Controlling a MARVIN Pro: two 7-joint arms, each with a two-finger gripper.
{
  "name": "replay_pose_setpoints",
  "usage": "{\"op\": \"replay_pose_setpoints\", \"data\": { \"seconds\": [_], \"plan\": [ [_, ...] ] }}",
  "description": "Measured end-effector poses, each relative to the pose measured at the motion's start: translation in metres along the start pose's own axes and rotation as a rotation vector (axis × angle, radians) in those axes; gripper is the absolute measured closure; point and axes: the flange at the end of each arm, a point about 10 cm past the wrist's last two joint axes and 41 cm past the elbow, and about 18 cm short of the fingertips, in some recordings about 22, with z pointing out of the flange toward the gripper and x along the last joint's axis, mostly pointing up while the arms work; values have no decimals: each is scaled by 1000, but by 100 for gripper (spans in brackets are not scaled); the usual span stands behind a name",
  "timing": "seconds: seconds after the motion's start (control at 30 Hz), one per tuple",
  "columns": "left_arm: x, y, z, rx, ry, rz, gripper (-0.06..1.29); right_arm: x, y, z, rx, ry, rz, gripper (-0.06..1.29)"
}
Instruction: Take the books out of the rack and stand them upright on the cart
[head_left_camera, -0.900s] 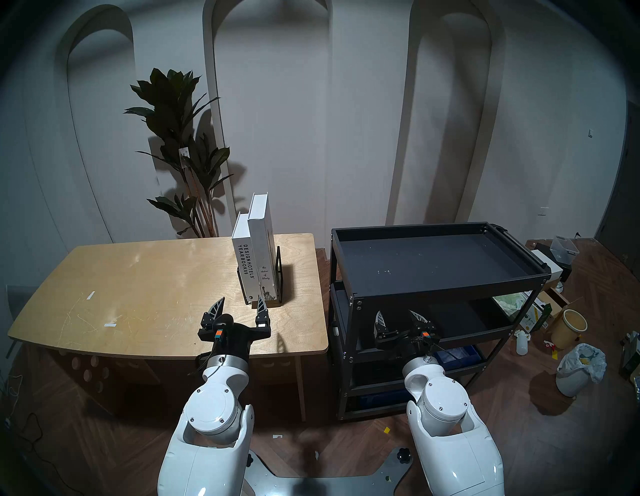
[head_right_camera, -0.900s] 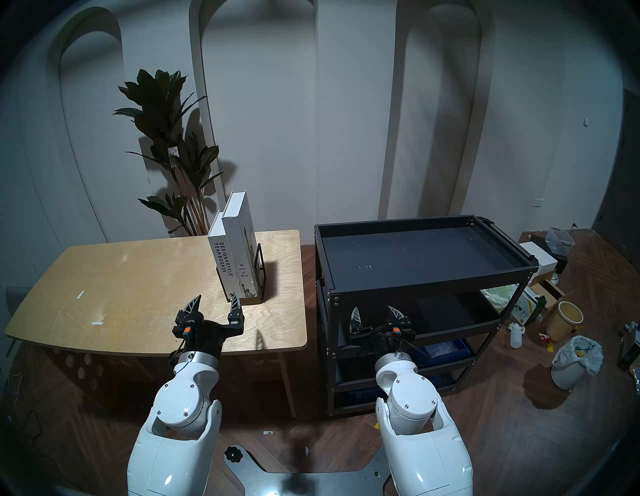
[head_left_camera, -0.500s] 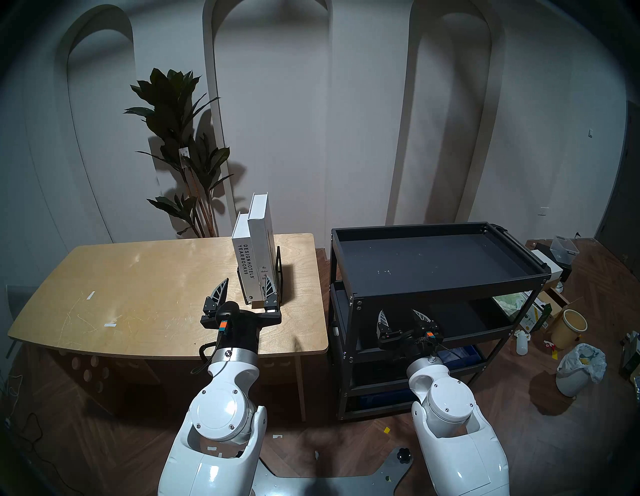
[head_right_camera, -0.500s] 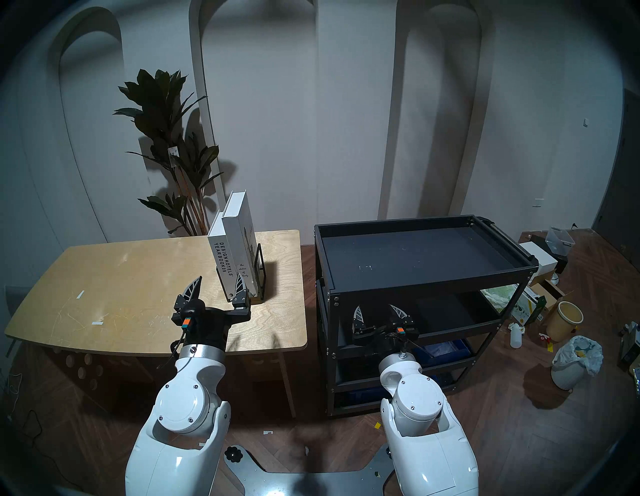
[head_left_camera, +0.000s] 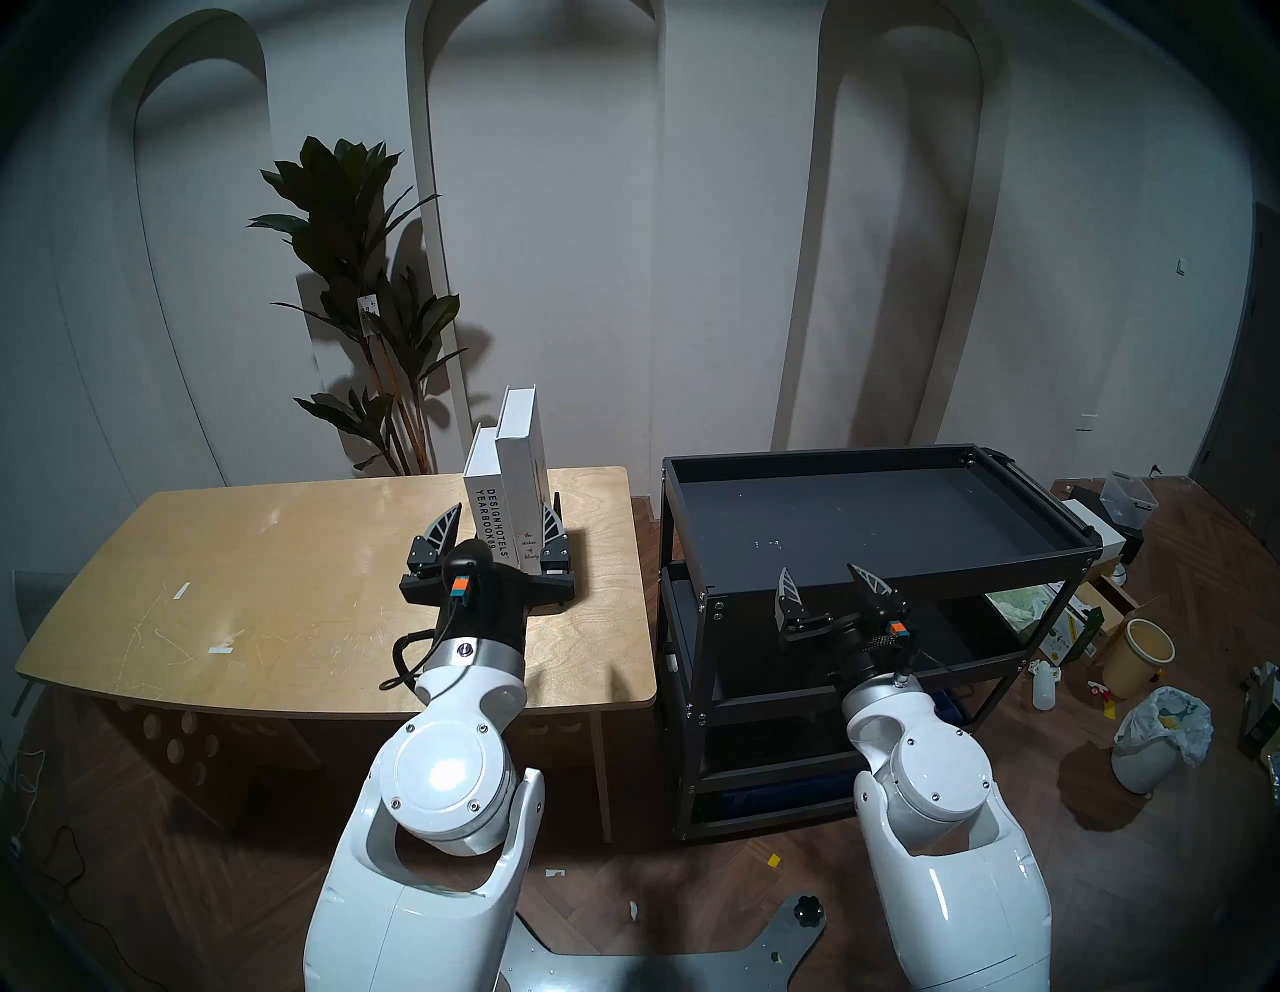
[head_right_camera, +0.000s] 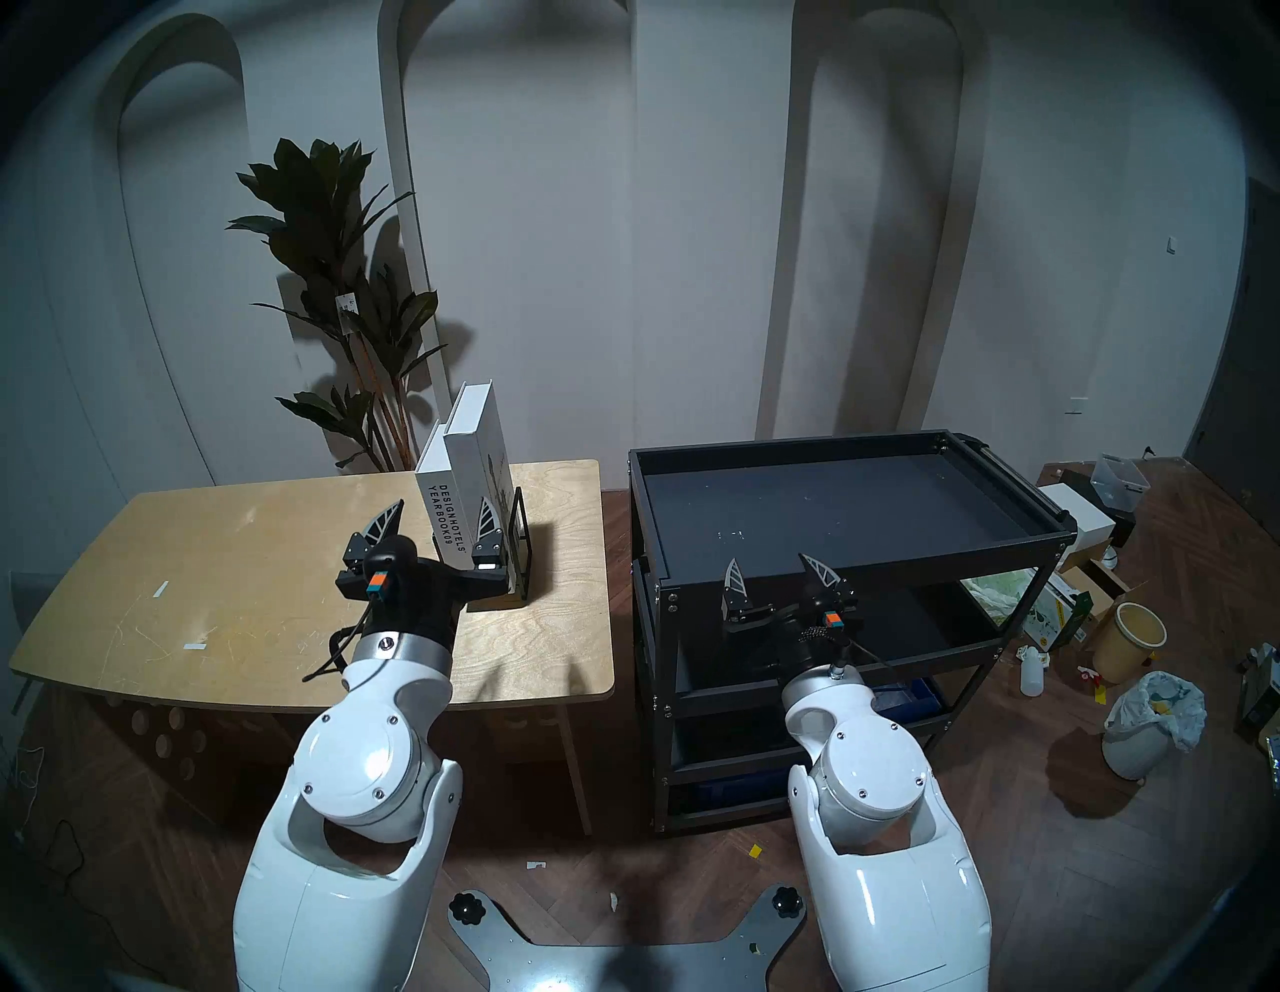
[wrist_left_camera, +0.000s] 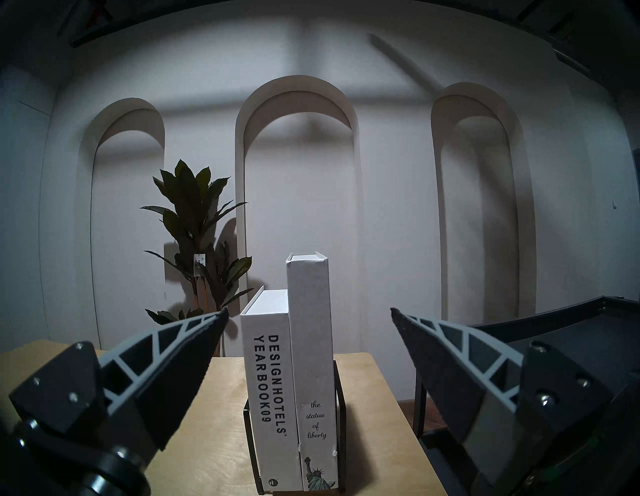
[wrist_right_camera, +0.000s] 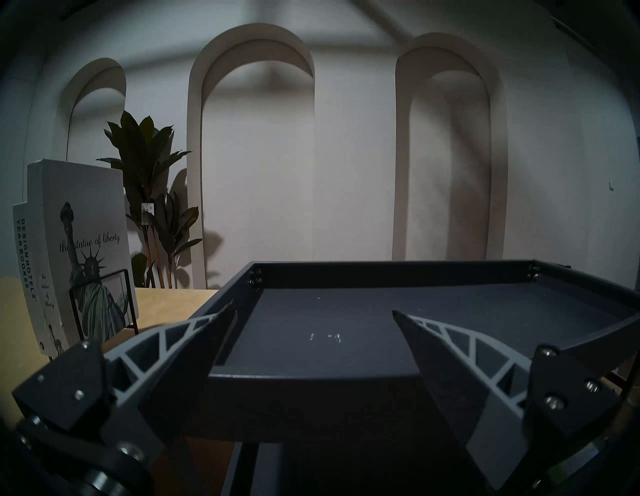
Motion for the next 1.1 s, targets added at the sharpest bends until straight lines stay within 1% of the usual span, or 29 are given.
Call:
{"op": "replay_pose_setpoints", "data": {
  "seconds": [0.17,0.33,0.53,0.73,0.9,1.1],
  "plan": [
    [11,5,11,-17,-36,47,-1,5,5,0,-3,-3,-14,0],
    [19,9,20,-25,-66,68,-1,7,7,0,-9,-13,-19,0],
    [24,13,33,-26,-74,79,-1,8,10,0,-26,-20,-19,0],
    [21,18,49,-27,-94,94,-1,11,16,0,-54,-14,-19,0],
    [14,20,61,-23,-121,108,-1,13,21,0,-77,-8,-20,0],
    [6,16,79,17,-151,129,-1,15,26,-1,-104,-1,-19,0]
  ]
}}
